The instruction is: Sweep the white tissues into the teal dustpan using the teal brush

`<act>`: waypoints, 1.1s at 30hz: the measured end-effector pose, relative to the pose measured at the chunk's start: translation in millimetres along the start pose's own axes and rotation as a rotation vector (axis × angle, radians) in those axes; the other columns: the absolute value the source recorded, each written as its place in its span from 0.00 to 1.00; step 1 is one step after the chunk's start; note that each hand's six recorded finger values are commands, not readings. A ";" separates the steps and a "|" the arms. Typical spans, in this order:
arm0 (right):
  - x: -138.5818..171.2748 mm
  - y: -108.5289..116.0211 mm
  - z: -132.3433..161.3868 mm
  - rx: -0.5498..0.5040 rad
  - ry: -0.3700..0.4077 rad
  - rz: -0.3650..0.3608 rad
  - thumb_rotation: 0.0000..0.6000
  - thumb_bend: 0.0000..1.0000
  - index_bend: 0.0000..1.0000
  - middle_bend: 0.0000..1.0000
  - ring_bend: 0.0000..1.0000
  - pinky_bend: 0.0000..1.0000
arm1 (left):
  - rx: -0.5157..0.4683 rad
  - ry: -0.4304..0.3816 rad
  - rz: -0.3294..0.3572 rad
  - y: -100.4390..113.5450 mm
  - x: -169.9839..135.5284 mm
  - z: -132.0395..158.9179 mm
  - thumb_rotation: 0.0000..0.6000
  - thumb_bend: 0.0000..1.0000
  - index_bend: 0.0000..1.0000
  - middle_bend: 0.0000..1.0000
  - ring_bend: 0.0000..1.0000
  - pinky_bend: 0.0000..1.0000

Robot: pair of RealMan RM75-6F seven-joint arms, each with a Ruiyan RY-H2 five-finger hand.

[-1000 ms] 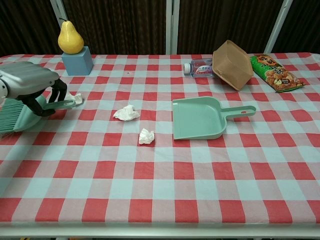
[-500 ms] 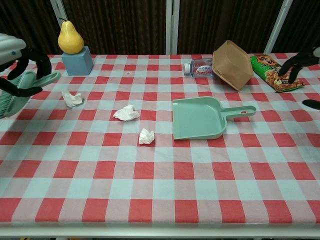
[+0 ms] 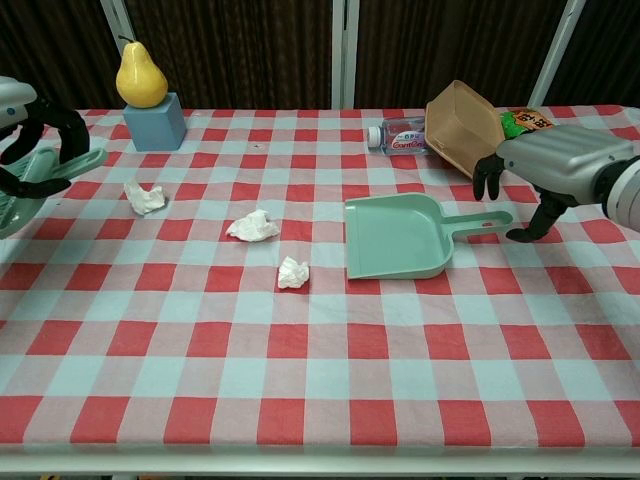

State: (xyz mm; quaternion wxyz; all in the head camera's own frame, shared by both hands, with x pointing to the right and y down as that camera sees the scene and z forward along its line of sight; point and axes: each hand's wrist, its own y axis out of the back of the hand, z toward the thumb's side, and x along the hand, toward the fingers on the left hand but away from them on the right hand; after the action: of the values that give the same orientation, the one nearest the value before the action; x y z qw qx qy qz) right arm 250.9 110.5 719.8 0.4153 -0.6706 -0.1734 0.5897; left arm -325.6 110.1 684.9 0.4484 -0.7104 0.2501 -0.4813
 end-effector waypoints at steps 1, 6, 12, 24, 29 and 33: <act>-1.5 -1.1 3.2 0.003 0.001 0.002 1.00 0.13 0.37 0.35 0.13 0.10 | 0.000 0.000 -0.001 0.0 0.6 -0.3 1.00 0.43 0.51 0.55 0.73 0.92; -9.7 -2.9 11.8 0.028 -0.004 0.005 1.00 0.17 0.38 0.35 0.13 0.10 | -0.003 -0.002 -0.001 -0.5 1.9 0.0 1.00 0.43 0.51 0.55 0.73 0.92; -18.1 -3.8 18.6 0.046 -0.009 0.011 1.00 0.24 0.41 0.38 0.17 0.10 | -0.001 0.000 0.001 -0.7 1.6 -1.5 1.00 0.43 0.50 0.55 0.73 0.92; -23.7 -9.2 26.6 0.062 -0.010 0.024 1.00 0.25 0.45 0.42 0.20 0.11 | -0.005 0.008 -0.010 -4.4 -0.6 -6.0 1.00 0.43 0.50 0.54 0.73 0.92; -27.3 -7.5 29.8 0.063 -0.010 0.018 1.00 0.30 0.53 0.48 0.24 0.12 | -0.001 0.006 -0.008 -3.7 0.8 -6.6 1.00 0.43 0.50 0.54 0.73 0.92; -30.3 -3.3 32.6 0.066 -0.007 0.004 1.00 0.34 0.61 0.54 0.30 0.14 | -0.004 0.011 -0.006 -2.3 3.3 -10.8 1.00 0.43 0.50 0.54 0.73 0.92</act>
State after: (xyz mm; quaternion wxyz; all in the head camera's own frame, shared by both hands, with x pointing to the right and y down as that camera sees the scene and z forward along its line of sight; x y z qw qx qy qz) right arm 213.9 102.0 743.2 0.4355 -0.6547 -0.1537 0.5983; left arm -334.2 104.3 689.8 0.4440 -0.7094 0.2516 -0.4862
